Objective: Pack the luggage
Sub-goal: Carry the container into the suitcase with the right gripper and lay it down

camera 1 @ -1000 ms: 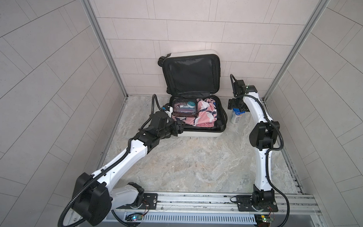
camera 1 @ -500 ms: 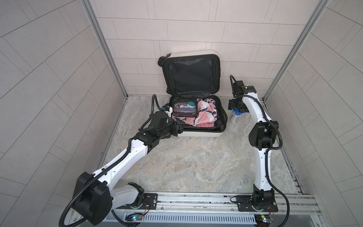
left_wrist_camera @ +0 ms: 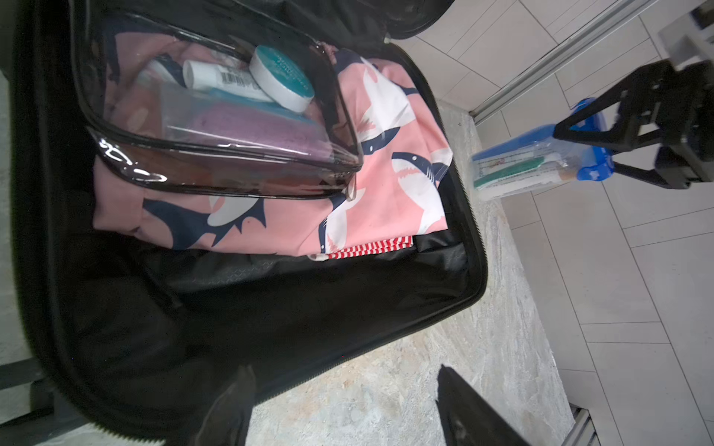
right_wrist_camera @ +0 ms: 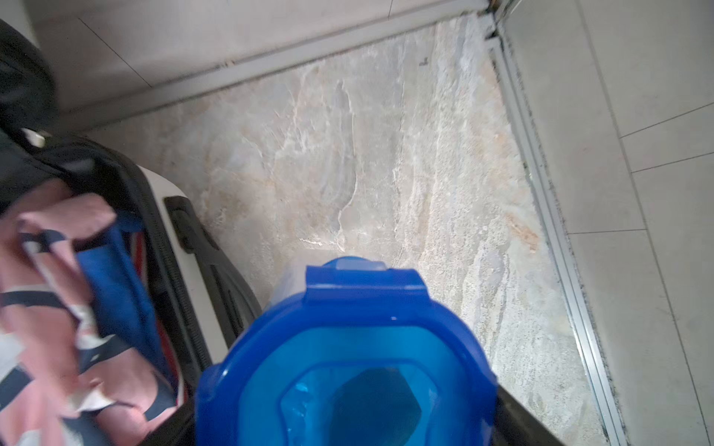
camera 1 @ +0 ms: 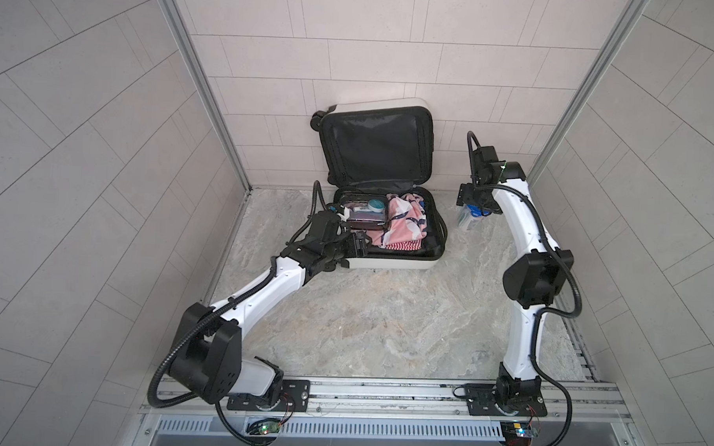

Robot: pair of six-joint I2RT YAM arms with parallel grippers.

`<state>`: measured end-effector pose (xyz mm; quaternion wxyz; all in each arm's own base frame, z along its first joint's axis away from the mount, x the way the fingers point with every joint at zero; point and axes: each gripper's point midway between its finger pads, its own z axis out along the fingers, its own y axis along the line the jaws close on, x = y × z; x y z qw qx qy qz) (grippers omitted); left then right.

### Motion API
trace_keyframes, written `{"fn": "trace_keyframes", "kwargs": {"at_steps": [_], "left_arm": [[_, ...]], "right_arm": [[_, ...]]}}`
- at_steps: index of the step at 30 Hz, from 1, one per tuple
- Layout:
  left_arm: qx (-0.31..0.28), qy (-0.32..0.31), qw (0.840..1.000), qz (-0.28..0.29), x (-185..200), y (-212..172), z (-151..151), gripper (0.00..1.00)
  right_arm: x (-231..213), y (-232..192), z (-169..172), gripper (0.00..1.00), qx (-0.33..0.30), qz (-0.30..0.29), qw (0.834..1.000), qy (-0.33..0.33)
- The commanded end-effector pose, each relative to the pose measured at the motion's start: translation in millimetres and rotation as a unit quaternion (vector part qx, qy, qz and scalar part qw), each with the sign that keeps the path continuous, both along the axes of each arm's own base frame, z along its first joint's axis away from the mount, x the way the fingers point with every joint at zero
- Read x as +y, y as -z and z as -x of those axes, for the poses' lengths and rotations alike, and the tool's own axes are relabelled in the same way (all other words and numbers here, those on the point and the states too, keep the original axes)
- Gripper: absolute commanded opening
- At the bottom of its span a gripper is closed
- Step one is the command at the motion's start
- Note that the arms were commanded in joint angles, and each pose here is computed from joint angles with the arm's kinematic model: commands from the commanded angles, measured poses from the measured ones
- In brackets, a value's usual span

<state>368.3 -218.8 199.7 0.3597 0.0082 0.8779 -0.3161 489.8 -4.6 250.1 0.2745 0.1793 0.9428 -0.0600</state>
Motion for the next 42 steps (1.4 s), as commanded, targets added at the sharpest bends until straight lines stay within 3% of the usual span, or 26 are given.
{"fn": "trace_keyframes", "kwargs": {"at_steps": [1,11,19,26,34,42], "left_arm": [[-0.038,0.004,0.999,0.027,-8,-29,-15,0.79],[-0.059,-0.018,0.997,0.040,-9,-40,-30,0.78],[-0.038,-0.040,0.998,0.039,-3,-20,-40,0.78],[-0.025,-0.071,0.995,0.066,18,-12,-47,0.78],[-0.020,-0.081,0.995,0.059,31,-9,-44,0.78],[-0.018,-0.081,0.995,0.058,32,-7,-44,0.78]], "right_arm": [[10,-48,11,0.76,-0.070,-0.019,0.997,-0.003],[106,-59,32,0.70,-0.130,-0.165,0.973,-0.093],[197,-39,42,0.69,-0.143,-0.310,0.928,-0.150],[255,-18,40,0.69,-0.130,-0.365,0.905,-0.176],[300,18,26,0.68,-0.104,-0.425,0.882,-0.176],[323,51,31,0.67,-0.076,-0.440,0.877,-0.174]]}}
